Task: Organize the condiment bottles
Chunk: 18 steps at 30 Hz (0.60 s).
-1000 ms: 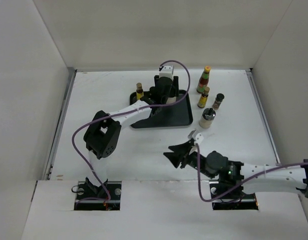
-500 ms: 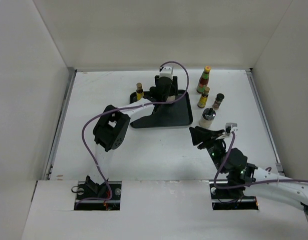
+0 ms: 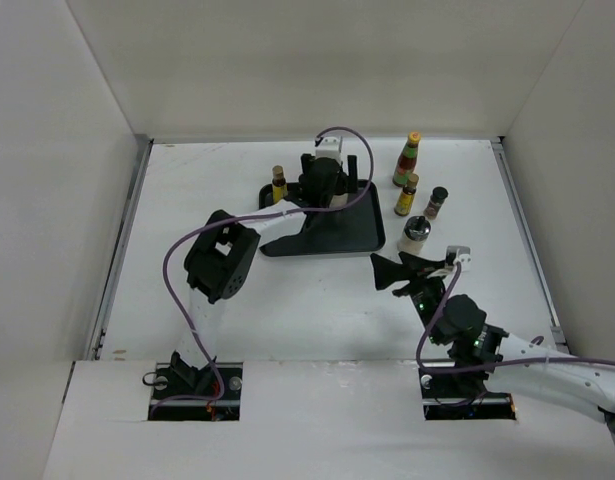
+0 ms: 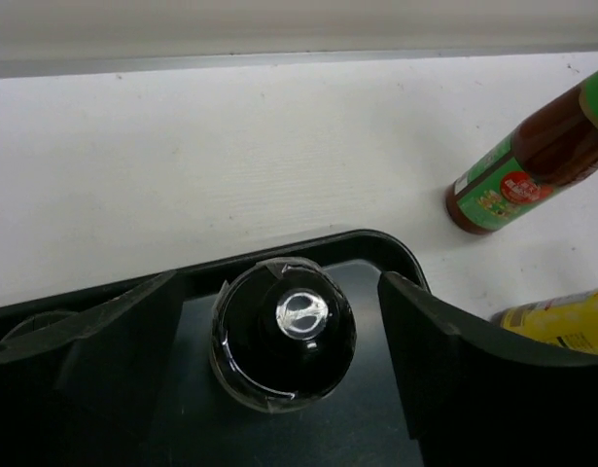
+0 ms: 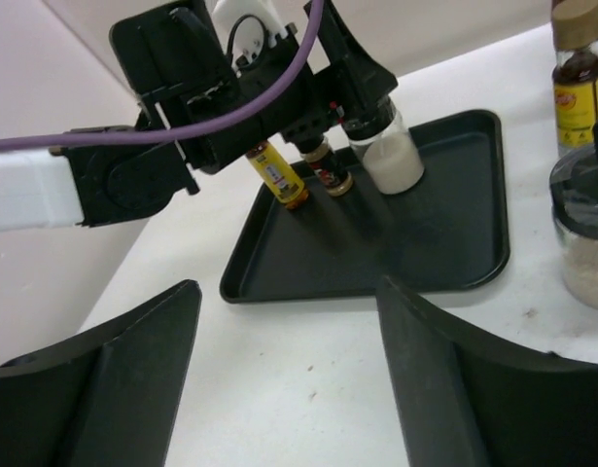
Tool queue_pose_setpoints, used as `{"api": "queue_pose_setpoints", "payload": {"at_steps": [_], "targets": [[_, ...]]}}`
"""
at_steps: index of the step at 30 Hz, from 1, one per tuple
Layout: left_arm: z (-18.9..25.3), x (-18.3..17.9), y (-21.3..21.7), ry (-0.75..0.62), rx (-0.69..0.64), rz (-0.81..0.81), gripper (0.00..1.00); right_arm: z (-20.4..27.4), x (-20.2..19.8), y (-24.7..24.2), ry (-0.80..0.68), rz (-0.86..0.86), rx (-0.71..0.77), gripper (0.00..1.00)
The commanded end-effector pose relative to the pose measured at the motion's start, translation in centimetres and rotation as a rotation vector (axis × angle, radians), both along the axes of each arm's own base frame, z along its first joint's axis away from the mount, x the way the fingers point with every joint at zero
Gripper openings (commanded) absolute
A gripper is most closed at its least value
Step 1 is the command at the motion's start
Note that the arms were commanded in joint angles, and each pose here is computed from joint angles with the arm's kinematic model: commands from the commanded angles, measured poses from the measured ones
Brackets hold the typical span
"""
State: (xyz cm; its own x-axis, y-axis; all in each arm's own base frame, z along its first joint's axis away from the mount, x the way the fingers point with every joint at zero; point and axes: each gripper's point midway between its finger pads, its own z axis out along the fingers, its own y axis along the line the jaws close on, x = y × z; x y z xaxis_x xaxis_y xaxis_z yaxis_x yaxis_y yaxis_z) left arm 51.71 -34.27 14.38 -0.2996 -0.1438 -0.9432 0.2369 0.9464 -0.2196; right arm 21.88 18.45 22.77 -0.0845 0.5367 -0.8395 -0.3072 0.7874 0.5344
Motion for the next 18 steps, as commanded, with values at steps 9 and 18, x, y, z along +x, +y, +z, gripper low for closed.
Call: {"api": "queue_pose_setpoints", "payload": {"at_steps": [9, 18], "targets": [[20.7, -7.4, -0.5, -0.343, -0.290, -0.091, 0.96, 5.9, 0.2, -1.1, -0.109, -0.037, 0.090, 1.00], [18.7, -15.6, 11.7, -0.377, -0.476, 0.170, 0.38, 4.7, 2.2, -4.4, -0.018, -0.272, -0.051, 0.21]]}}
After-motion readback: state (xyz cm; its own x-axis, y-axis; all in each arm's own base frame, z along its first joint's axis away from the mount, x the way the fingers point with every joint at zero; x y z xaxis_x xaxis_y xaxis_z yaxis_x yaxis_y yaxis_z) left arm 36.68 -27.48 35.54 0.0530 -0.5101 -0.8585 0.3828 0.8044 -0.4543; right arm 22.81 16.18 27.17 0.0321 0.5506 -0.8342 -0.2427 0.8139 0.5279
